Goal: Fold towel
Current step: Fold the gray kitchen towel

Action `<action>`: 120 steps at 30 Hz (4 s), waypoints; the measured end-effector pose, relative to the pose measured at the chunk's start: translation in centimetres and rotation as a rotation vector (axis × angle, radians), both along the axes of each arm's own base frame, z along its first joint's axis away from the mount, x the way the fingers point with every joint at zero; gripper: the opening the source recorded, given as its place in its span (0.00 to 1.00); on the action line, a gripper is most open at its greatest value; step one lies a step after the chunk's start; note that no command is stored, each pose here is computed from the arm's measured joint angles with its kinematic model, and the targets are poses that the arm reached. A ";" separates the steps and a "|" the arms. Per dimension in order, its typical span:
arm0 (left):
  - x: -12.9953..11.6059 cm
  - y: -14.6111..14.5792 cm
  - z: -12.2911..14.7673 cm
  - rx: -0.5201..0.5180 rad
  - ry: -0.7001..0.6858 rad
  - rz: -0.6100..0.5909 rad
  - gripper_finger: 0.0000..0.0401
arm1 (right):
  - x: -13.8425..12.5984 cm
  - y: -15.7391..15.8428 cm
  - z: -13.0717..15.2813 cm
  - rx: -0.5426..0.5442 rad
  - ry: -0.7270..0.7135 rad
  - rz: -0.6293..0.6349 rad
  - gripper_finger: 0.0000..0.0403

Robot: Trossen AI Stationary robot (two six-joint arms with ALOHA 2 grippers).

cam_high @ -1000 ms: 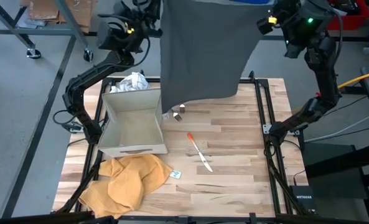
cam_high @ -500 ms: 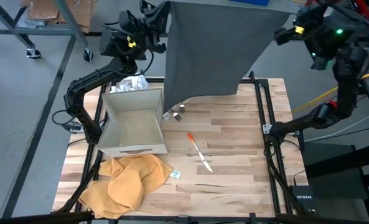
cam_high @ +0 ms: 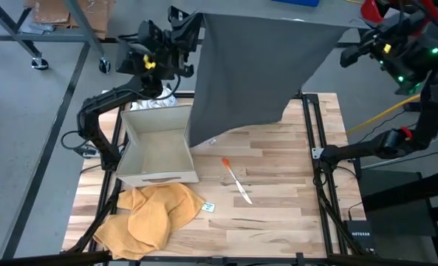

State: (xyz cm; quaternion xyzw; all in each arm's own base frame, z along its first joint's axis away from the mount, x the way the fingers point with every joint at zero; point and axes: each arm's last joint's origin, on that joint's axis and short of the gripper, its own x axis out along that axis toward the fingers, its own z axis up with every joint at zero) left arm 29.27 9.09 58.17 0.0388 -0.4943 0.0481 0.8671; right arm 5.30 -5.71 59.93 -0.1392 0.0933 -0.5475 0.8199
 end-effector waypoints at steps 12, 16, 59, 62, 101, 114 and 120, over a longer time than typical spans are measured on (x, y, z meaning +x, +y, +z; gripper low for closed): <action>-0.1 -4.4 1.7 0.066 0.015 -0.105 0.00 | -2.8 3.0 0.4 -0.014 -0.159 0.304 0.00; 0.1 -5.6 1.7 0.075 0.025 -0.127 0.00 | -3.9 4.0 0.3 -0.012 -0.193 0.357 0.00; 3.3 -6.2 -1.6 0.137 0.577 0.597 0.00 | -0.3 0.9 -6.2 0.198 0.087 0.214 0.00; 3.6 -4.8 -2.5 0.114 0.691 0.635 0.00 | 1.4 -0.4 -7.6 0.215 0.150 0.174 0.00; 3.0 -6.8 -12.1 -0.168 1.636 0.380 0.00 | 2.3 0.0 -17.4 0.955 0.355 0.284 0.00; 4.1 -11.6 -15.4 -0.146 1.761 0.263 0.00 | 3.1 0.6 -21.1 1.276 0.270 0.437 0.00; 4.0 -13.8 -16.0 -0.125 1.778 0.170 0.00 | 1.8 1.9 -21.0 1.340 0.158 0.500 0.00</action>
